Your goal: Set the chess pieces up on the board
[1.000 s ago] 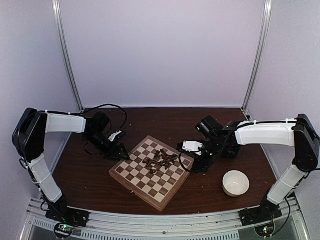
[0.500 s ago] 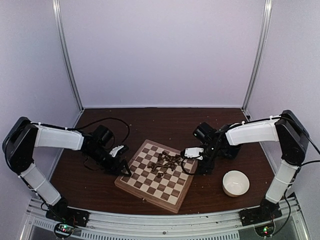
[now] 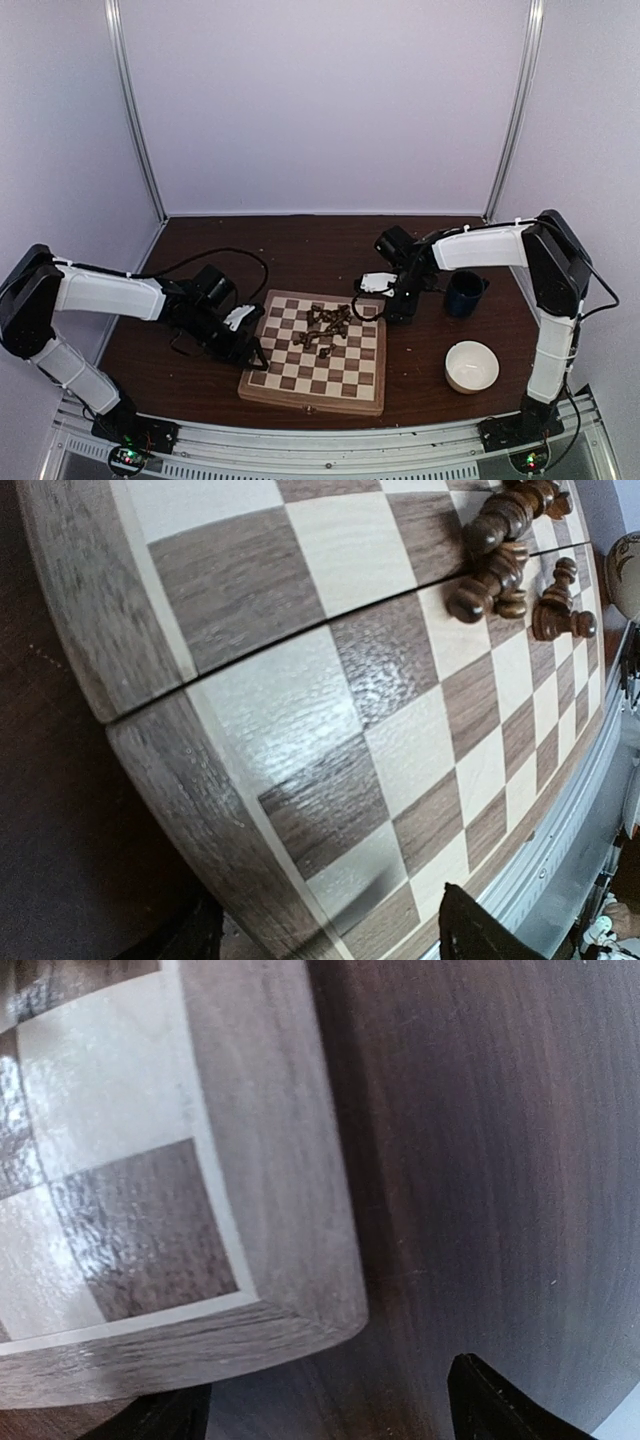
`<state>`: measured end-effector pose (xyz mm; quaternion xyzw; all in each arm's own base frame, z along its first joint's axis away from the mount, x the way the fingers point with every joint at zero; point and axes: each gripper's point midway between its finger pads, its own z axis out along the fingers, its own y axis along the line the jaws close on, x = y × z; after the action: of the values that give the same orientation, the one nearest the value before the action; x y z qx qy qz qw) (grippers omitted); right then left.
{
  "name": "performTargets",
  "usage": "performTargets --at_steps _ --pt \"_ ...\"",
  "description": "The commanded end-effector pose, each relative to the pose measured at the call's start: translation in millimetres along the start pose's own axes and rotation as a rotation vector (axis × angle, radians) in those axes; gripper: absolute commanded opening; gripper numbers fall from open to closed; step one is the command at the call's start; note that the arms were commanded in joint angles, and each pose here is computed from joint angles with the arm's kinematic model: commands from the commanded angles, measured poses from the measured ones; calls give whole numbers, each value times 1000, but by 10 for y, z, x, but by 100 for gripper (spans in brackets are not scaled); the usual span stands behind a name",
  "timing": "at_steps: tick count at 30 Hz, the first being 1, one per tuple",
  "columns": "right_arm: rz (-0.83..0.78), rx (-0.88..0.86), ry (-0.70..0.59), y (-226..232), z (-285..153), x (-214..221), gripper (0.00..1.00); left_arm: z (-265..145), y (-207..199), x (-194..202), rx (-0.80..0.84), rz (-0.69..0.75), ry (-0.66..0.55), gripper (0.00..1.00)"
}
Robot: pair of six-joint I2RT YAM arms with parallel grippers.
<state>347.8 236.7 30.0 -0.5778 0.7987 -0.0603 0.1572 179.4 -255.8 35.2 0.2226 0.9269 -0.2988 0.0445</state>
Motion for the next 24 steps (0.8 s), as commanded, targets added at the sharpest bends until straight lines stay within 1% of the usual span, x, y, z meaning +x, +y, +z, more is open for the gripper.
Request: performTargets --at_steps 1,4,8,11,12,13,16,17,19,21,22,24 --pt "23 52 44 -112 205 40 85 -93 -50 -138 -14 23 -103 73" --pt "23 61 55 -133 132 74 85 -254 -38 -207 -73 49 -139 73" --pt "46 80 21 -219 -279 127 85 -747 -140 -406 -185 122 -210 72" --pt "52 55 -51 -177 -705 120 86 -1052 -340 -669 -208 230 -289 64" --pt "50 43 -84 -143 -846 106 86 -1093 -408 -746 -205 266 -302 61" --pt "54 30 -149 -106 -1049 59 86 -1110 -474 -815 -202 300 -308 55" --pt "87 5 -279 9 -1353 35 87 -1006 -688 -976 -199 414 -287 40" --pt "94 -16 -315 62 -1406 37 86 -944 -746 -1019 -202 439 -276 36" --pt "115 -57 -367 99 -1444 84 77 -810 -898 -1089 -196 479 -258 30" --pt "152 -88 -386 78 -1409 175 70 -612 -1023 -1089 -188 510 -220 23" --pt "176 -85 -404 28 -1401 201 68 -497 -1094 -1073 -180 526 -195 19" --pt "233 -76 -428 -67 -1397 276 66 -274 -1184 -1017 -187 553 -138 17"
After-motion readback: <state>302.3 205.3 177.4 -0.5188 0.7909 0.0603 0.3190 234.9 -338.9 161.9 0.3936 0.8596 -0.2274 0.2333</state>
